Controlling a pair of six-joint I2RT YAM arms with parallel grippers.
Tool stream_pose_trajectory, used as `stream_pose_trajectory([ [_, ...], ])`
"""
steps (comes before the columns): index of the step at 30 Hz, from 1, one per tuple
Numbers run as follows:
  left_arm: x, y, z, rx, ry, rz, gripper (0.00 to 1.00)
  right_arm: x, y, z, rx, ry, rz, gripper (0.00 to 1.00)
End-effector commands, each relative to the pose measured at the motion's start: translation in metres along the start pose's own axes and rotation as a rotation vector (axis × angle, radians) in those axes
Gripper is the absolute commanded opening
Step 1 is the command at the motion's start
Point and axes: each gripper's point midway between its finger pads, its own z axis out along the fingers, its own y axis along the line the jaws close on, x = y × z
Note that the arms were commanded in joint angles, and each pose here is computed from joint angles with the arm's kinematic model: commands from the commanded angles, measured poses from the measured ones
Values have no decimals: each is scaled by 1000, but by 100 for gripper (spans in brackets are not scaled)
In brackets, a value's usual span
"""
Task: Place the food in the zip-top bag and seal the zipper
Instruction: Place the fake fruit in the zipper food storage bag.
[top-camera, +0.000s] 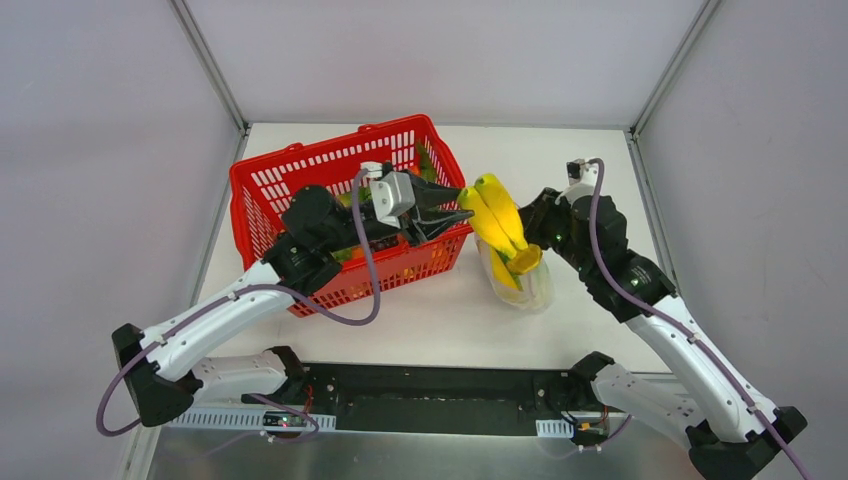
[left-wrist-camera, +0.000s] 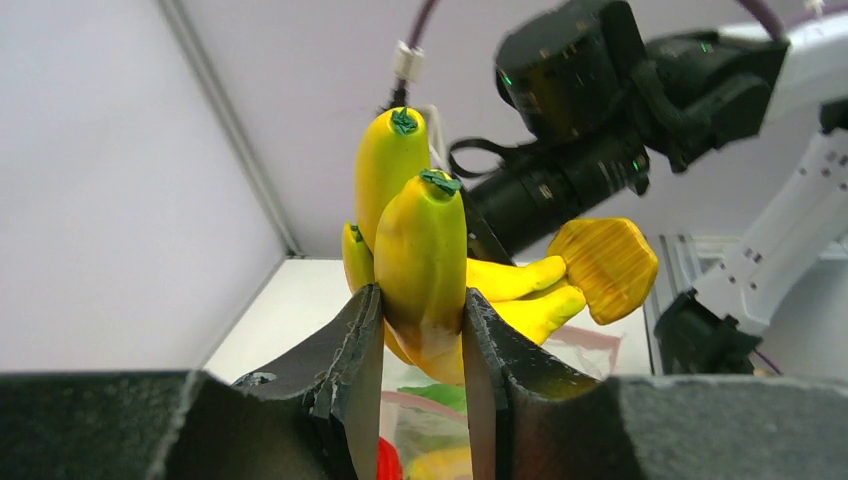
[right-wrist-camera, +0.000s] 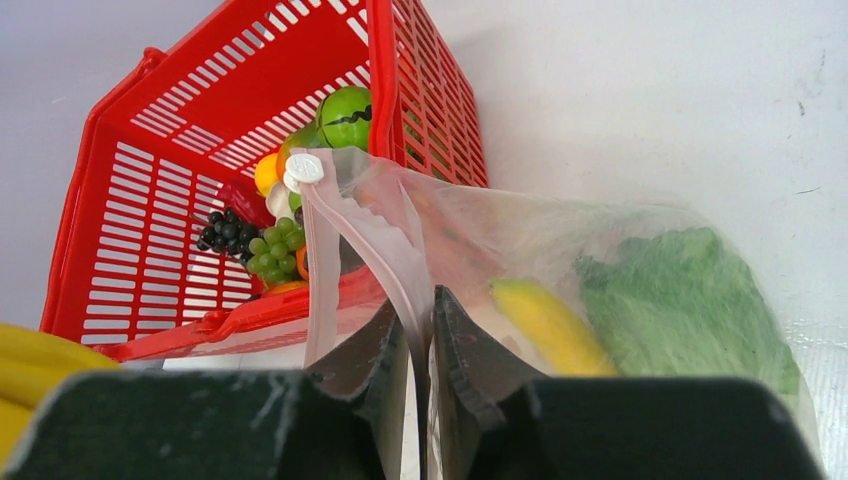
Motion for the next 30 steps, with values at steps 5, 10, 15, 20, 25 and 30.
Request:
stream_pose_trajectory([
  [5,29,-19,22,158,-33,91,0,-28,-3,-18,32,-115,13,17],
  [10,49,-17,24,174,43,135,0,-29,-4,-22,33,-127,24,17],
  [15,67,-13,15,153,116,167,0,-34,-5,-26,40,-146,28,17],
  [20,79,-8,13,120,147,164,0,-37,-1,-28,25,-150,31,17],
  [25,86,-2,11,90,167,174,0,-38,1,-31,15,-150,40,17],
  [30,96,2,8,73,221,191,0,-41,4,-34,1,-160,49,17],
])
